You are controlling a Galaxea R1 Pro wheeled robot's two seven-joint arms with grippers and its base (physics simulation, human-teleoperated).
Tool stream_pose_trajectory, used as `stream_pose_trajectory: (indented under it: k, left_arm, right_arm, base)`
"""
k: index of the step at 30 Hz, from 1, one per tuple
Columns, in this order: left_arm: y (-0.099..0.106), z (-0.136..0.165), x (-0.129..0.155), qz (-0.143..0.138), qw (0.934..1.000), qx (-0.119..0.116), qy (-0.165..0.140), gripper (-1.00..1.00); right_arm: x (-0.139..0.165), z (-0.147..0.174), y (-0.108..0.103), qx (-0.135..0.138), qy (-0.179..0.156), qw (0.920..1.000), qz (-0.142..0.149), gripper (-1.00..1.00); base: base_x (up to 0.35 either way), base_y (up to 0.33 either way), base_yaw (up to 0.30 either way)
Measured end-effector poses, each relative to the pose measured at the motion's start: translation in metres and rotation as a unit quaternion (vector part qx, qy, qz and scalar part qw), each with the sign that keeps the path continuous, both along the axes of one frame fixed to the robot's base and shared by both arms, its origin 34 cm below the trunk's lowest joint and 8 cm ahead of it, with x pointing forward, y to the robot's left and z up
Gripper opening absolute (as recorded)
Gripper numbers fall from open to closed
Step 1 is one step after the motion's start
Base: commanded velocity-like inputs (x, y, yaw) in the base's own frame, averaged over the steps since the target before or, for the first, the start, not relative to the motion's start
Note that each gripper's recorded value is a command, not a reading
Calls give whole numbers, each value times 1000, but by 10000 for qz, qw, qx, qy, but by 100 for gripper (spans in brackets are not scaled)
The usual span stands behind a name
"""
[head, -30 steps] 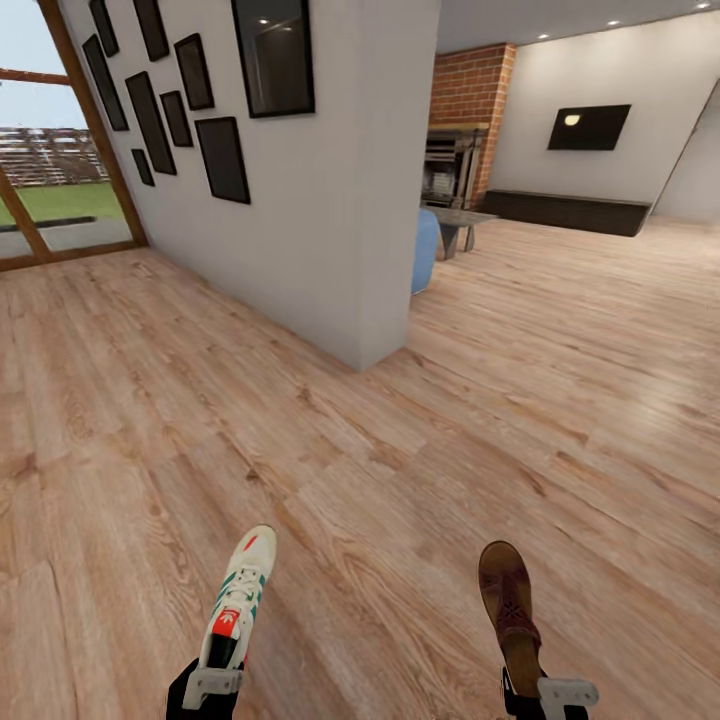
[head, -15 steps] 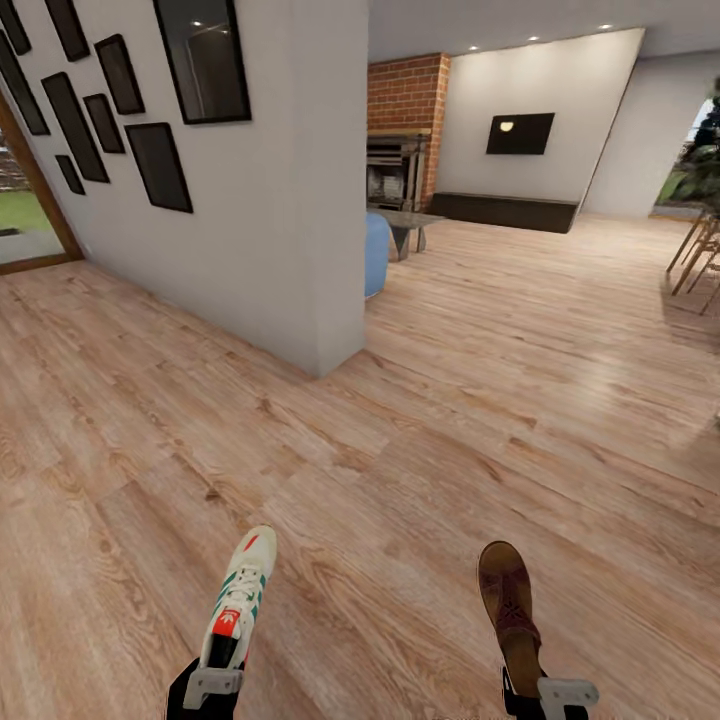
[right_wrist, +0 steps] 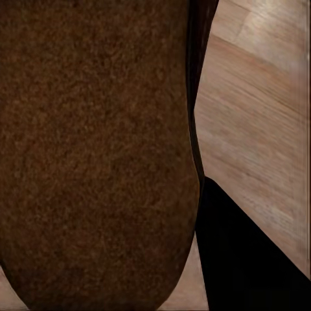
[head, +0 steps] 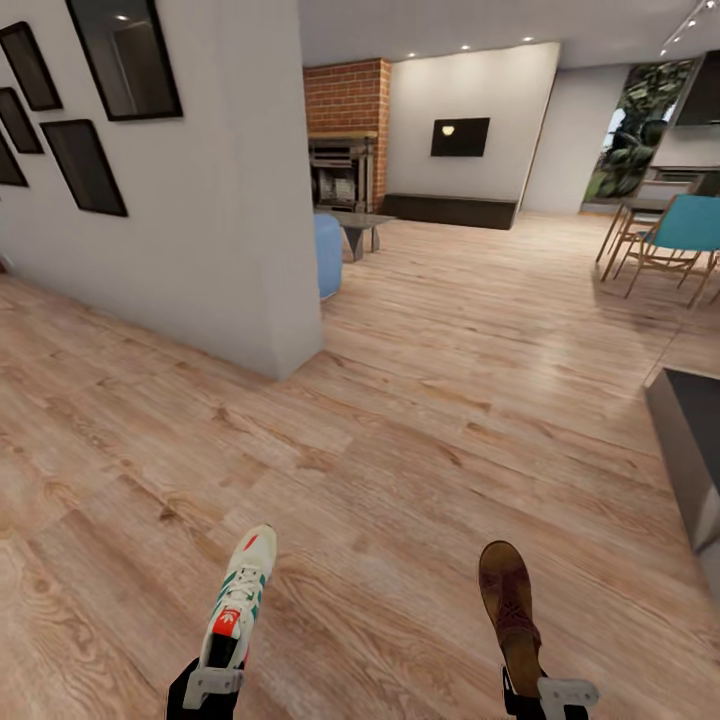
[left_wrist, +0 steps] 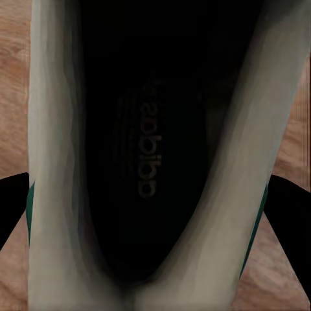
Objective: Pick up the two gym shoes and the two sandals from the corridor floor and place them onto the hallstand (shoe rack) in the corridor, making sure they are on the rack and not on the floor. Arrange them so the two gym shoes are next to each other and the two sandals are next to each other.
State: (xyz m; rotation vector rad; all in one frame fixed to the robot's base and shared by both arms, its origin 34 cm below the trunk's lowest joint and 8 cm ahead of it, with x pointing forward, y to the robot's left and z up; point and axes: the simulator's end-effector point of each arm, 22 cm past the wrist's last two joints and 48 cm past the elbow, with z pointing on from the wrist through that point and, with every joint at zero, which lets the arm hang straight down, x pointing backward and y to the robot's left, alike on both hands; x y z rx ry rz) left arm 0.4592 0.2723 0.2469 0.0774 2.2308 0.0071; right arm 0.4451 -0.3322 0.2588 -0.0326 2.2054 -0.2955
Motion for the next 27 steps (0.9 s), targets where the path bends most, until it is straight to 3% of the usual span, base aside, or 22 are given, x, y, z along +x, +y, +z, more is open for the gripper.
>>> stream_pose_trajectory:
  k: [27]
  left_arm:
    - [0,5,4,0,10000,-1,-72,-100]
  right_arm:
    - [5,6,0,0,-84,10000,-6,-100]
  base:
    - [0,0,-291]
